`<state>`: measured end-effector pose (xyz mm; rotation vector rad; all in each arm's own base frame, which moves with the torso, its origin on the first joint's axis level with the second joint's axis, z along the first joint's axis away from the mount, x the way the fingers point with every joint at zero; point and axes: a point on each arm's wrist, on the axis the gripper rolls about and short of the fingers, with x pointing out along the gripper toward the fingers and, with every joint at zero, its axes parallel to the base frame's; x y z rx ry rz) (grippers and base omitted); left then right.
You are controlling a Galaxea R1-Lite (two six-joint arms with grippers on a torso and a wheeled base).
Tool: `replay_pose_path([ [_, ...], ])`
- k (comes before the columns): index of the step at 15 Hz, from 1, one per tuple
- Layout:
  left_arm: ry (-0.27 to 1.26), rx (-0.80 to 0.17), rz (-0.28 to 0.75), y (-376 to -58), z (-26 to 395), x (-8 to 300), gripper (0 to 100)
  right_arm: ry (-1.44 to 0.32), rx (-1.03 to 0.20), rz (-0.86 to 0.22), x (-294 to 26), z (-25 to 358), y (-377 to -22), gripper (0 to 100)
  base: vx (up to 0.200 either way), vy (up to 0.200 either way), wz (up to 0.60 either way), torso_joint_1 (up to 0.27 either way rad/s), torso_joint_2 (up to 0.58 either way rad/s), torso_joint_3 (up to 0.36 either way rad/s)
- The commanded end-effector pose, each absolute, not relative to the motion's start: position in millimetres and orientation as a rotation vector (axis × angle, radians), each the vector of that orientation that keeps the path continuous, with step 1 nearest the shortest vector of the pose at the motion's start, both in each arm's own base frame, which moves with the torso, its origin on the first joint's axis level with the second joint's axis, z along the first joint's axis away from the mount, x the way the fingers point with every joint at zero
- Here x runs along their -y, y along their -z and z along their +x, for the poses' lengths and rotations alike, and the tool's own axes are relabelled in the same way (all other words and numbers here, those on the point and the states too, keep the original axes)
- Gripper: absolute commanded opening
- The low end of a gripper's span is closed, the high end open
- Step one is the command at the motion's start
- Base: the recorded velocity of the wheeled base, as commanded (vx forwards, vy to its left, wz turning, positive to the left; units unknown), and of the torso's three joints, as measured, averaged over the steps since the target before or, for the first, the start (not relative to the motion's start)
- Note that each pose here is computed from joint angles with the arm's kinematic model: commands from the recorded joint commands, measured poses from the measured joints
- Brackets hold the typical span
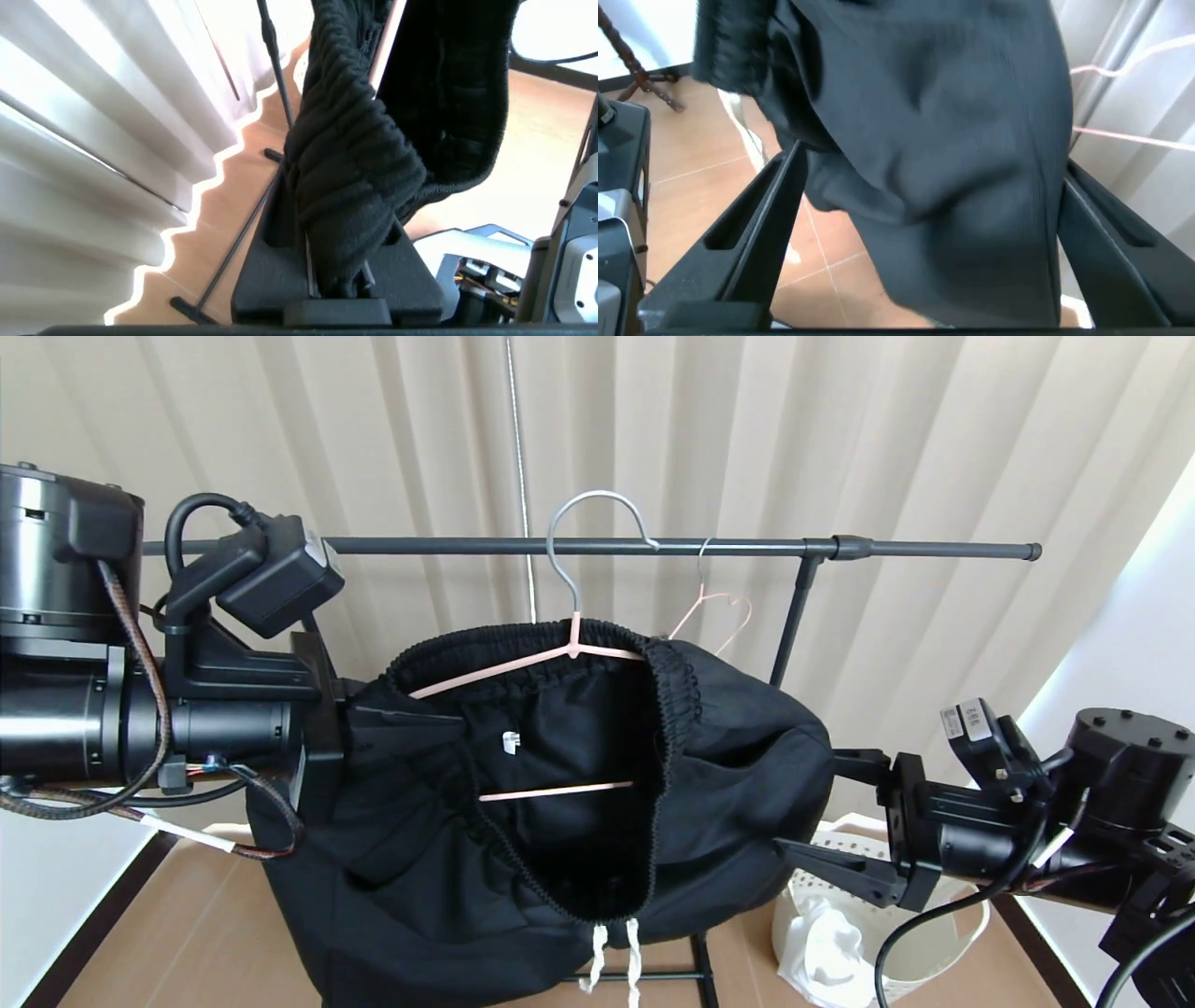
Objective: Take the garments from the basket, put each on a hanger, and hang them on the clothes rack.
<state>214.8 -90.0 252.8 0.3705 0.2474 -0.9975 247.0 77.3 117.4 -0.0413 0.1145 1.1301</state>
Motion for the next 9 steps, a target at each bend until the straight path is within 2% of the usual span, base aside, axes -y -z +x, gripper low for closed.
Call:
replay_pose_path([
  [1, 0.994, -0.229, 0.35, -259, 205, 88, 0, -1.126, -0.174, -0.025, -78, 256, -100, 100, 0.0, 0.0, 0.0, 0.0, 0.0, 0.0],
  [6, 0.984, -0.205, 0.335, -262, 196, 84, 0, -1.123, -0.177, -0.106, -76, 264, -81, 100, 0.0, 0.0, 0.0, 0.0, 0.0, 0.0],
  [7, 0.984, -0.201, 0.335, -262, 194, 84, 0, -1.121, -0.174, -0.107, -76, 264, -82, 0, 0.0, 0.0, 0.0, 0.0, 0.0, 0.0],
  [9, 0.983, -0.205, 0.328, -261, 190, 82, 0, -1.114, -0.166, -0.109, -76, 266, -84, 0, 0.0, 0.0, 0.0, 0.0, 0.0, 0.0],
])
